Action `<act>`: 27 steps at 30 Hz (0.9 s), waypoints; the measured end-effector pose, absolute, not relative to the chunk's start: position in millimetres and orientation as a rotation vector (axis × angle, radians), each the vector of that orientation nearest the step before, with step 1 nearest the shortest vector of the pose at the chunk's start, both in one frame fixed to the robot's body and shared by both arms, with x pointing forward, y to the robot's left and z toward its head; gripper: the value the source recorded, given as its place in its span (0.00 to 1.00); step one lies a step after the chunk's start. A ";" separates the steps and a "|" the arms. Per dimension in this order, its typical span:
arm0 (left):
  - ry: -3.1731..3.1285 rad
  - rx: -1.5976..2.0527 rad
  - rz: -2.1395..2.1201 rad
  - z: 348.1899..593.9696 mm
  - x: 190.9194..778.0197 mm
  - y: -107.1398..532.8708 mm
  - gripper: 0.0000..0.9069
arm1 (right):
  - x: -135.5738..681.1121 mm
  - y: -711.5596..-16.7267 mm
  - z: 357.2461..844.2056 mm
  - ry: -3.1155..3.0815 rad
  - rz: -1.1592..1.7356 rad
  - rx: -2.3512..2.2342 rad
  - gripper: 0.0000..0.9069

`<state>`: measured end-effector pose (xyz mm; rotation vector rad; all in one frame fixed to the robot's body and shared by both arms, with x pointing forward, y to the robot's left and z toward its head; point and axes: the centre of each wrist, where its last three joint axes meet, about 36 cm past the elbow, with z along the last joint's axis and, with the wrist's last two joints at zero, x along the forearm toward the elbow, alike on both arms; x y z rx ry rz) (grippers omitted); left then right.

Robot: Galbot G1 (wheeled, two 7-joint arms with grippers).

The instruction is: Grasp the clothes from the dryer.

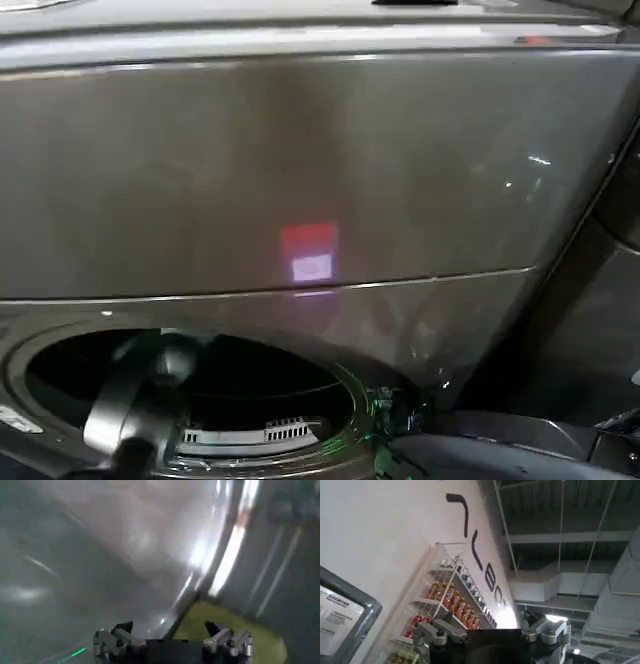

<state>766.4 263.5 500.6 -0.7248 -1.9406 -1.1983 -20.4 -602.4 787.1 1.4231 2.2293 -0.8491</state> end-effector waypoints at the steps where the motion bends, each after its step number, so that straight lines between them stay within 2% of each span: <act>1: -1.914 -0.728 -1.224 502.6 767.7 264.1 1.00 | -20.0 -602.2 786.6 2.230 -0.849 1.423 1.00; 9: -1.725 -0.756 -1.390 519.9 777.5 257.3 1.00 | -20.6 -601.5 785.0 2.236 -0.856 1.430 1.00; 16: -1.581 -0.740 -1.476 519.5 781.1 253.4 1.00 | -19.7 -602.0 783.1 2.239 -0.858 1.431 1.00; 27: -1.441 -0.705 -1.506 502.2 778.5 265.8 1.00 | -17.4 -603.5 779.7 2.247 -0.855 1.430 1.00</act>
